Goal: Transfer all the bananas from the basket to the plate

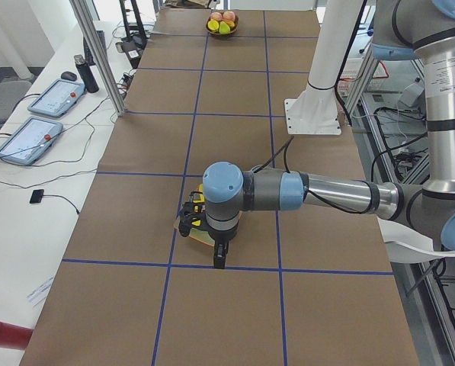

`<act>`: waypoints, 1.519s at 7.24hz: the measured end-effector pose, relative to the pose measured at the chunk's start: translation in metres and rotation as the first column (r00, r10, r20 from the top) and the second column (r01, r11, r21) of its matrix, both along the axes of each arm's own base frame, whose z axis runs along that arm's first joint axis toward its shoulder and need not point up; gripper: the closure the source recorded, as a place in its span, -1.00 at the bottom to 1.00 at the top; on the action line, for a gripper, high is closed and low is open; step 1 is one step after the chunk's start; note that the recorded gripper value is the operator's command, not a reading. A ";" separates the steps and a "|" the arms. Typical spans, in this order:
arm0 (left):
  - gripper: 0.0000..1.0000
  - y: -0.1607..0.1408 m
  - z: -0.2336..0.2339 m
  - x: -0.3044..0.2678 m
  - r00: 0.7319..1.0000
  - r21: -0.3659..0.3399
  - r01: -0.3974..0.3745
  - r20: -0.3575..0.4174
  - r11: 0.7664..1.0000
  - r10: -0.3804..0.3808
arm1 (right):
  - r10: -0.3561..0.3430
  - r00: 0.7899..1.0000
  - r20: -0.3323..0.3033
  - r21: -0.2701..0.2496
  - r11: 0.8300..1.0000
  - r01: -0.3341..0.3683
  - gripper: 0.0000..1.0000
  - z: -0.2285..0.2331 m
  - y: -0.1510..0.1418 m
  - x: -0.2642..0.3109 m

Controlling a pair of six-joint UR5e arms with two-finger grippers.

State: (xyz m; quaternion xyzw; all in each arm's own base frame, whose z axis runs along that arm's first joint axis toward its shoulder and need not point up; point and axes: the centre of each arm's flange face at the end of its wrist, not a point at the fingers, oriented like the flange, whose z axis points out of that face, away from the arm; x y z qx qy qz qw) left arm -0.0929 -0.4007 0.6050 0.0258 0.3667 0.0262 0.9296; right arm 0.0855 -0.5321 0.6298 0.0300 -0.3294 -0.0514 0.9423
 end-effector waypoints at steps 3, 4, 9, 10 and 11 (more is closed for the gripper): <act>-0.99 0.011 0.013 0.001 1.000 -0.027 -0.001 -0.003 1.000 0.001 | 0.000 1.000 0.001 -0.018 1.000 0.000 -1.00 0.009 0.008 -0.001; -0.99 0.014 0.016 0.002 1.000 -0.034 -0.002 -0.003 0.999 0.002 | 0.000 1.000 0.001 -0.026 1.000 0.000 -1.00 0.013 0.011 -0.001; -0.99 0.019 0.025 0.002 1.000 -0.062 -0.003 -0.005 0.998 0.003 | 0.000 1.000 0.002 -0.043 0.999 0.000 -1.00 0.023 0.024 -0.001; -0.99 0.019 0.027 0.002 1.000 -0.066 -0.003 -0.005 0.998 0.003 | 0.000 1.000 0.002 -0.045 0.999 0.000 -1.00 0.024 0.024 -0.001; -0.99 0.019 0.027 0.002 1.000 -0.065 -0.003 -0.005 0.998 0.003 | 0.001 1.000 0.002 -0.050 0.999 0.000 -1.00 0.026 0.027 -0.001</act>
